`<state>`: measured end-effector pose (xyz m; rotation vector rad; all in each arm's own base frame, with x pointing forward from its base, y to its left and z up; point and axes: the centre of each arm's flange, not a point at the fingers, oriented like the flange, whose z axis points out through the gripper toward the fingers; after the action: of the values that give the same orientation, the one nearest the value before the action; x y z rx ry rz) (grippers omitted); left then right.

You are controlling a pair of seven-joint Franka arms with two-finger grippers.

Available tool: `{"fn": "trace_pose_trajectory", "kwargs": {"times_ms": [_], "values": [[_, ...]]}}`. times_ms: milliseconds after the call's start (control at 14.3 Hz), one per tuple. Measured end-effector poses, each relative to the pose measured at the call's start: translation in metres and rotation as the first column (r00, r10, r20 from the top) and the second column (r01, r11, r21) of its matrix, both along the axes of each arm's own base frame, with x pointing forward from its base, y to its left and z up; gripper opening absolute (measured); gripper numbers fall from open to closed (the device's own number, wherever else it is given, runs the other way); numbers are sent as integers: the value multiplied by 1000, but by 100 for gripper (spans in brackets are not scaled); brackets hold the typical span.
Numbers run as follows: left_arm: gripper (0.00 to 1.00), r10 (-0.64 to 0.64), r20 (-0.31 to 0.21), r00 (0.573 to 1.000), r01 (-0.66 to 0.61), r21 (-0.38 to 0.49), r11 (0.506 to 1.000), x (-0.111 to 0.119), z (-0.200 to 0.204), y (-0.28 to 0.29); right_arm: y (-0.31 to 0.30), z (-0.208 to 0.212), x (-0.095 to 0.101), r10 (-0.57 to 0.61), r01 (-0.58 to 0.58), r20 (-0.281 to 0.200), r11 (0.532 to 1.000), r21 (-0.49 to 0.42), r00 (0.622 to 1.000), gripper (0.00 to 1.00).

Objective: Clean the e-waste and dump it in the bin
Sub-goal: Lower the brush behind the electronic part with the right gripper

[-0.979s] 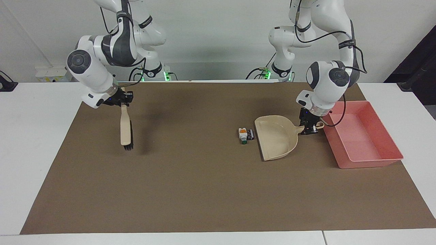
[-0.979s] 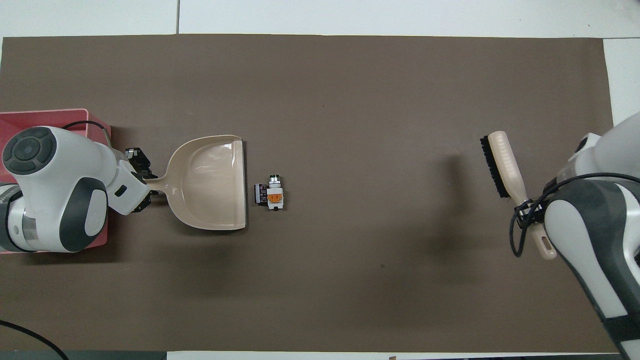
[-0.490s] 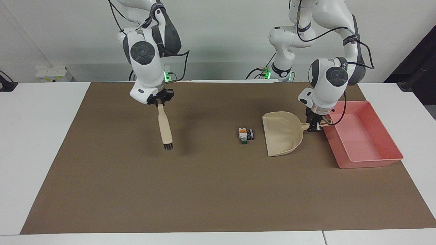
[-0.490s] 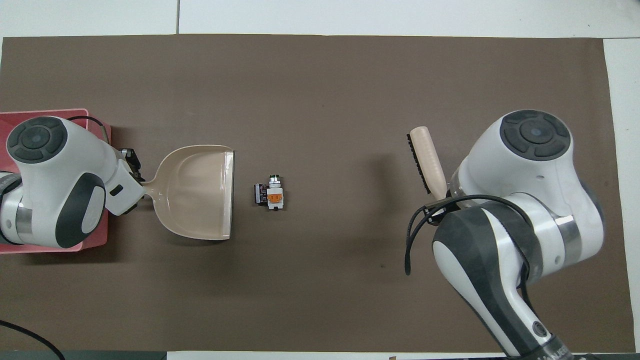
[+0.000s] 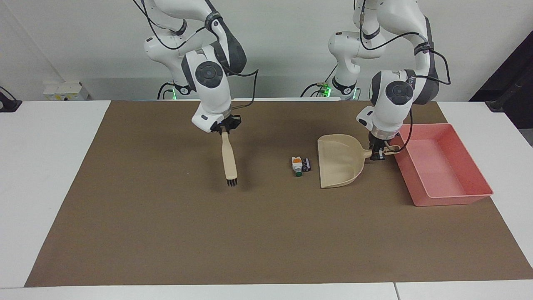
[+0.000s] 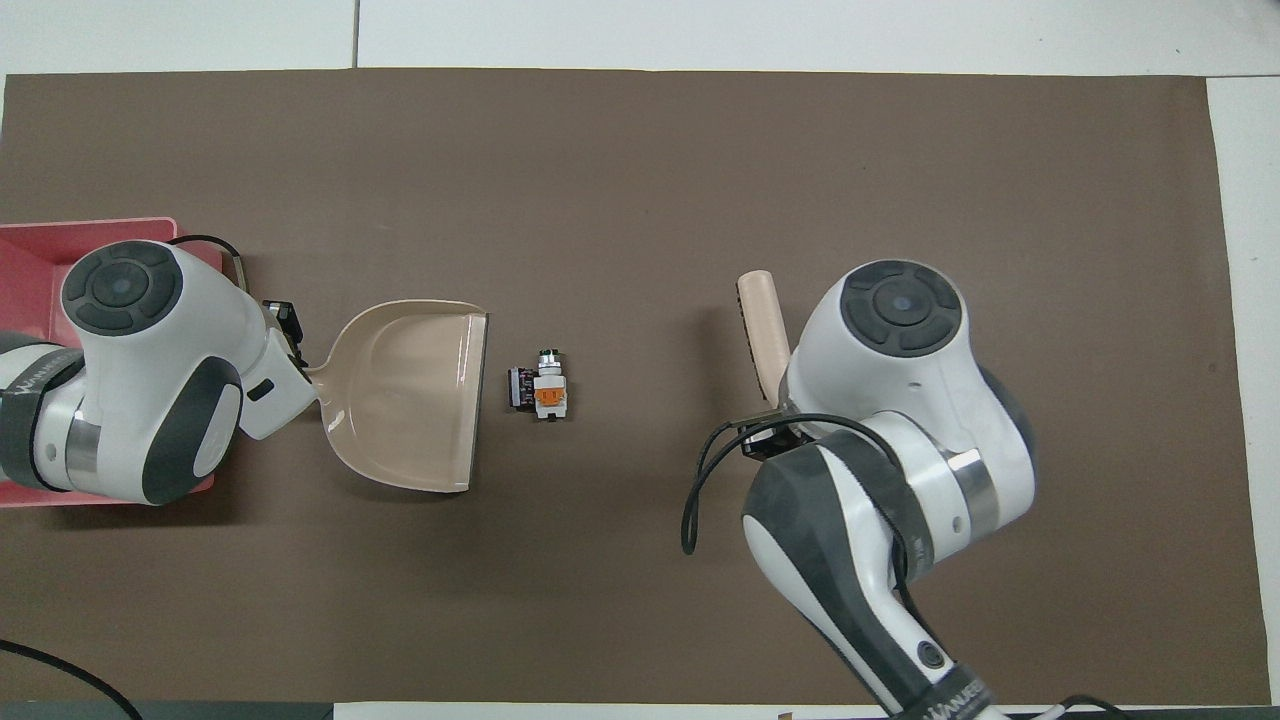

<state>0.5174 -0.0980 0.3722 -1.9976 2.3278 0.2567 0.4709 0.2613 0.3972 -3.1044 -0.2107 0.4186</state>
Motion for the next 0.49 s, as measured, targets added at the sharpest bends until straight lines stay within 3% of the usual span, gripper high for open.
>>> {"fn": "trace_pose_trajectory", "kwargs": {"times_ms": [210,490], "values": [[33,0,-3,1000,0,0,1000,-3,-3,1,19,-11,-9,2,-2,-28,1000,6,1000,26],[33,2,-4,1000,-2,0,1000,-6,-2,2,51,-12,-26,-12,12,-14,1000,-9,1000,26]]}}
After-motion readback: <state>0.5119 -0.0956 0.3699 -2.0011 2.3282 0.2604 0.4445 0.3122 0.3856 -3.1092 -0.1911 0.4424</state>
